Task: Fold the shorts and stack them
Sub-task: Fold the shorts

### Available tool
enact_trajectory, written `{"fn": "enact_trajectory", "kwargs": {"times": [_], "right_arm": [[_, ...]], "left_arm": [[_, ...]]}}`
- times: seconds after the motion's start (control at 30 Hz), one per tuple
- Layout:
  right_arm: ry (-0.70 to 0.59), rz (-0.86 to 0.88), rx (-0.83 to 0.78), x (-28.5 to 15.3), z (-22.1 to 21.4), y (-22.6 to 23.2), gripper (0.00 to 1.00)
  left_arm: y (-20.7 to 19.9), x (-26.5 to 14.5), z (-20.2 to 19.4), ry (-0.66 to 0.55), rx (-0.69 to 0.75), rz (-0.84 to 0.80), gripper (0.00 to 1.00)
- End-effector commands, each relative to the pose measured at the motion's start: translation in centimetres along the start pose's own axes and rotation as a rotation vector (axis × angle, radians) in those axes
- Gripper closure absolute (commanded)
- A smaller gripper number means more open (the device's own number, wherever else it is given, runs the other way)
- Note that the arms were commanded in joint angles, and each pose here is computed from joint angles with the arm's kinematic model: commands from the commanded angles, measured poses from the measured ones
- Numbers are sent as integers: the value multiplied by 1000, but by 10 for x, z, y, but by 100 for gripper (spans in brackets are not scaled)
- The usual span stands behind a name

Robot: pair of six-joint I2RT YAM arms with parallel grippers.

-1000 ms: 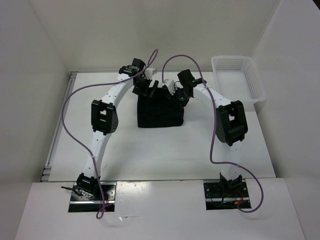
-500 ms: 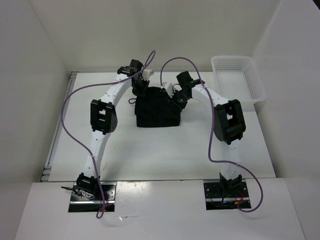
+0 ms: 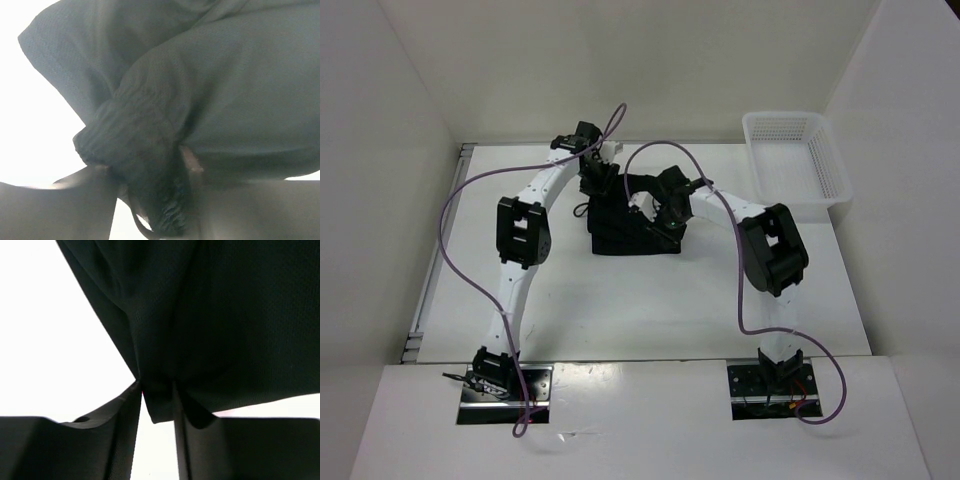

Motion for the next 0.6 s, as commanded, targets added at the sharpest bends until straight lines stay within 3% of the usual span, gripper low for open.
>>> {"fn": "enact_trajectory", "kwargs": {"times": [0.0,0.07,0.1,0.13,0.17,0.27,0.37,0.5,0.57], "right_arm": [[2,-106,-28,-10,4,1,66],[0,-122,-19,-8,4,0,68],[-1,-122,-8,-8,4,1,69],[-17,-137,-14,-14,8,-1,69],[-31,-124,-5,-16,11,0,71],[-102,-118,-23,-40,28,1,71],[-183,-125,-39,-75,47,5,64],[-296,-150,-28,-118,64,10,43],[-356,-208,20,-141,66,4,38]], "left_arm": [[5,-24,0,-27,-9,26,41],[8,-28,1,-40,-14,29,31],[9,-42,5,-68,-14,33,21],[6,-47,8,-89,-7,19,3],[8,-56,10,-108,-11,14,0],[8,-97,20,-211,-2,-27,0],[1,-142,12,-299,16,-88,0],[4,-141,-20,-226,-24,-85,0],[4,-136,-34,-196,-36,-86,0]]}}
Point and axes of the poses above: each gripper's point midway between its finger pads, its own x axis out along the fingers, its own y axis along the line the jaws close on, z = x × y, the point moved 10 cm from there along -x, back along the fingers, and after that the axes turned 6 degrees about -x, right-handed, at the moved point
